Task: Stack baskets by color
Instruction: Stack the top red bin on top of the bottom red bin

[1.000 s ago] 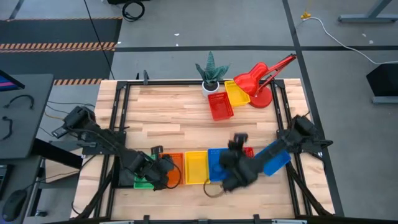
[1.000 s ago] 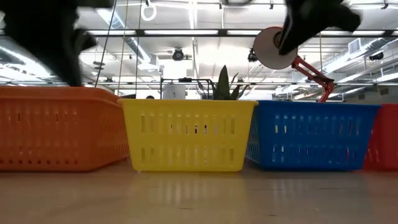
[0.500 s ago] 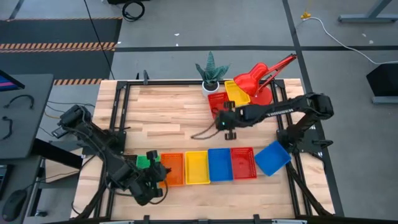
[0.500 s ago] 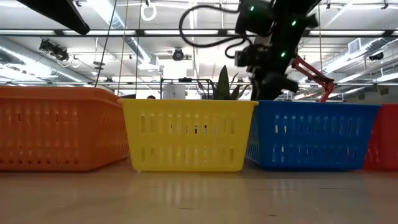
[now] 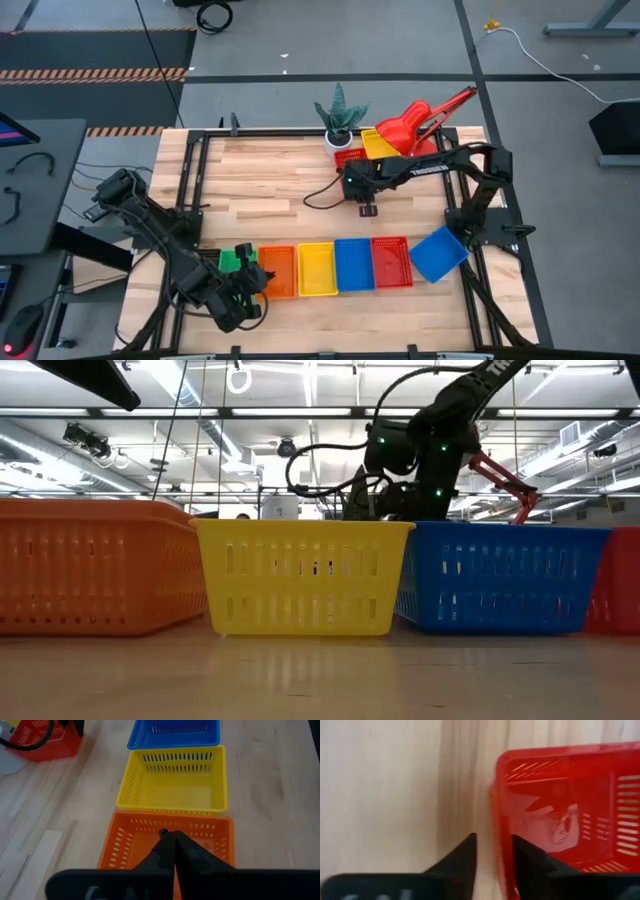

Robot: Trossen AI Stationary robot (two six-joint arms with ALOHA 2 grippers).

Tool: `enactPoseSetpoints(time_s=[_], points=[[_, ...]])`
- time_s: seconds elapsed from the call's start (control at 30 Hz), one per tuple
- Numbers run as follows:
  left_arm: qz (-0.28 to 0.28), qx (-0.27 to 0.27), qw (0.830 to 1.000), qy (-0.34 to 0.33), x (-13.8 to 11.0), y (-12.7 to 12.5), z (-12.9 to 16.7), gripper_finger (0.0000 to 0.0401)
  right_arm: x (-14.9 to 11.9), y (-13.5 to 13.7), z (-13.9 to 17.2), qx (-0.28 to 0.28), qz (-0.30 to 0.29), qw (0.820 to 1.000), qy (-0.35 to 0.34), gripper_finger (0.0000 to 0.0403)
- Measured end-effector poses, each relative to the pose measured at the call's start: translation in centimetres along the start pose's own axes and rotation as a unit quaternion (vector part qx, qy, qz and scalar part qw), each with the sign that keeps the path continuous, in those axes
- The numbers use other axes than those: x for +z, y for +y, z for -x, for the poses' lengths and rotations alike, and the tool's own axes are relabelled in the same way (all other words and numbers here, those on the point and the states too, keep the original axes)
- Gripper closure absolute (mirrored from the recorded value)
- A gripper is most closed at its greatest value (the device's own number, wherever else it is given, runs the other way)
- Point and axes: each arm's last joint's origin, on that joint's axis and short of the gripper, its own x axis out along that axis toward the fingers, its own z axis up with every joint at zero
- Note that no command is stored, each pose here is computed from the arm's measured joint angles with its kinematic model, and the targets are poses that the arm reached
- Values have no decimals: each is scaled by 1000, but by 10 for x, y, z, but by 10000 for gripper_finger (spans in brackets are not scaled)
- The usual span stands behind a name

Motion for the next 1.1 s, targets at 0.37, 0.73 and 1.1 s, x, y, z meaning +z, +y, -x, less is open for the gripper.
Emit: enactPoseSetpoints(time_s=[0.37, 0.73, 1.1], points=[[-2, 0, 1000, 0, 0, 0, 0, 394, 20, 84, 63, -48, -6, 999, -11, 397], [-3, 0, 1000, 0, 0, 0, 0, 394, 4, 223, 179, 63, -48, 996, -28, 400], [-4, 8, 1000, -7, 0, 0, 0, 394, -38, 267, 162, 73, -101, 992, -16, 398]])
